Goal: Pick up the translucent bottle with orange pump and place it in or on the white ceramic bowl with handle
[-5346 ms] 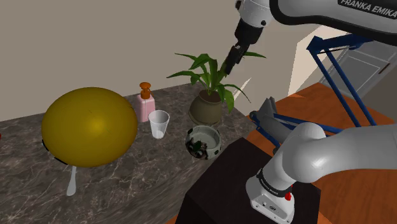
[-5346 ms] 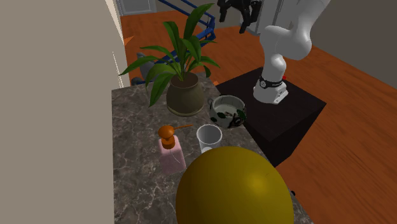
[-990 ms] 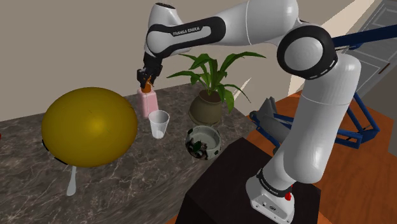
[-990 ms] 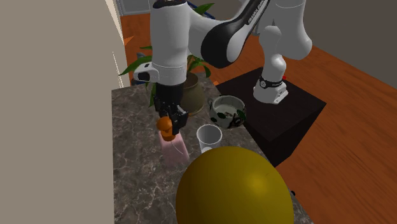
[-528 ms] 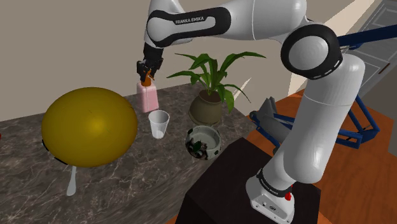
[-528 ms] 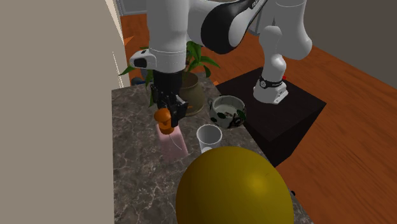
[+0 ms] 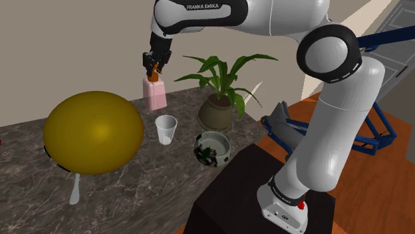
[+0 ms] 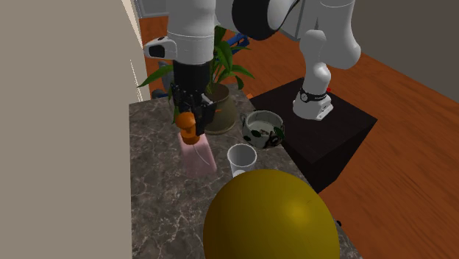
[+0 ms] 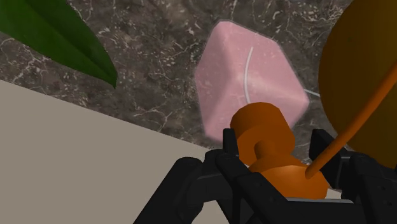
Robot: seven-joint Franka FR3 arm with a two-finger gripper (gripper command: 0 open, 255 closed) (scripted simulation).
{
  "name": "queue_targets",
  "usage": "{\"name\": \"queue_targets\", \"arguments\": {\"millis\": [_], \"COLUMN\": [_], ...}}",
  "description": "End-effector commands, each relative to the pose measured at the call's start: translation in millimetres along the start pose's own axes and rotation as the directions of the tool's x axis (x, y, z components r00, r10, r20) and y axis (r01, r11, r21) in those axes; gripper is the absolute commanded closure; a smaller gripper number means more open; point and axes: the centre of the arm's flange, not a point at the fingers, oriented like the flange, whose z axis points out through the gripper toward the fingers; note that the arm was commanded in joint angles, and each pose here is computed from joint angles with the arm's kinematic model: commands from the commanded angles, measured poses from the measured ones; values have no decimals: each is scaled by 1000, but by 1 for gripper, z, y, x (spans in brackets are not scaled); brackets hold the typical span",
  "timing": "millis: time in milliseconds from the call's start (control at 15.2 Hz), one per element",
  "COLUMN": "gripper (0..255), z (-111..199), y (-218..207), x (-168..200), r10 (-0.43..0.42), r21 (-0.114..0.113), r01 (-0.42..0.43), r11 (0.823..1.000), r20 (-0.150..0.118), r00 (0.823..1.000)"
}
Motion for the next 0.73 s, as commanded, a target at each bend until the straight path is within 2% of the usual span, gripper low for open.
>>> {"name": "queue_targets", "arguments": {"millis": [0,528,660], "gripper": [255,255,255], "z": [-10,-49,-59], "y": [-1,-3,-1], "x": [3,10,-14], "r10": [0,0,0], "r21": [0,0,0], "r01": [0,0,0], "r11": [1000,1000,1000], "r20": [0,0,0], "r00": [1000,1000,1000]}}
